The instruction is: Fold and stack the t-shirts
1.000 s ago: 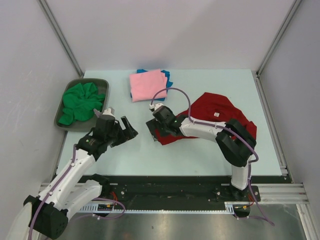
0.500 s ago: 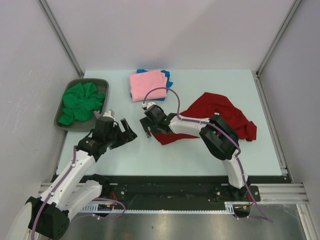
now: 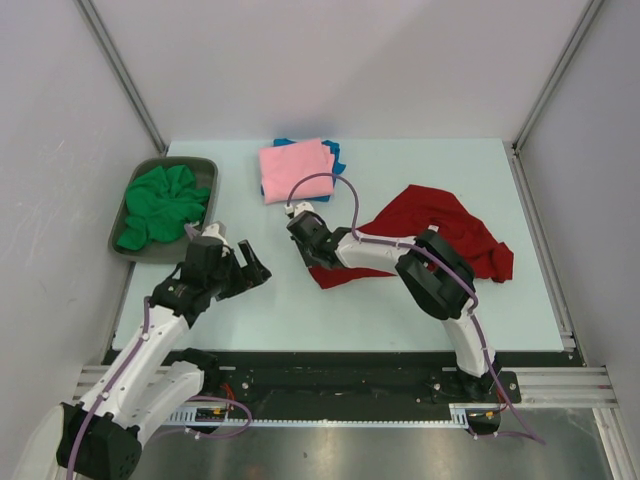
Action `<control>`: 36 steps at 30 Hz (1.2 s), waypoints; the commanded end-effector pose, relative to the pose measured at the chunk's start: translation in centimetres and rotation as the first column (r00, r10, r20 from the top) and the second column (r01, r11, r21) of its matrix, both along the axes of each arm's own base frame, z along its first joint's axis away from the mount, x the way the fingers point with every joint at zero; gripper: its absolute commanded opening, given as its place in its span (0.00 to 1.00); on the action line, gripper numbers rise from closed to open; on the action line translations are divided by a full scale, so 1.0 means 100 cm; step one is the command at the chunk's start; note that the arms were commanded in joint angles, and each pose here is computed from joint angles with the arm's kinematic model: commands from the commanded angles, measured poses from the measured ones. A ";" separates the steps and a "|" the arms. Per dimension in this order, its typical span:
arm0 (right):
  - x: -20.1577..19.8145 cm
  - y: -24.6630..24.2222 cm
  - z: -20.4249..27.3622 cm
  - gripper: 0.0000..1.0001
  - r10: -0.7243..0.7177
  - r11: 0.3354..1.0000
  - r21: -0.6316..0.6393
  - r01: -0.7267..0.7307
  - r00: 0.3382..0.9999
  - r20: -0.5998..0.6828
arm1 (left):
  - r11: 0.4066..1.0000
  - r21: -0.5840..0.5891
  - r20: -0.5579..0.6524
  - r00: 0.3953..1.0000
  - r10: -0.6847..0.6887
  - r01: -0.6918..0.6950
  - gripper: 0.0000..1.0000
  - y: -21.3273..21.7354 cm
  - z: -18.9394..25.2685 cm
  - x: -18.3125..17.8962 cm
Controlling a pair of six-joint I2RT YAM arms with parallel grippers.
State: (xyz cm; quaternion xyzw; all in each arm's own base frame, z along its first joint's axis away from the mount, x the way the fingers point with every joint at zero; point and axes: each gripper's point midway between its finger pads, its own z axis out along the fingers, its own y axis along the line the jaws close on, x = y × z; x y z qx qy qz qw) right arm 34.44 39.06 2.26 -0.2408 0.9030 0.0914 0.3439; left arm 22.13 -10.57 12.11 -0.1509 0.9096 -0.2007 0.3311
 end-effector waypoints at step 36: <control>-0.158 -0.451 0.442 0.00 -0.770 0.430 0.376 0.821 0.116 0.627 | 0.874 -0.191 0.249 0.883 -0.398 0.447 0.90 -0.156 0.105 0.017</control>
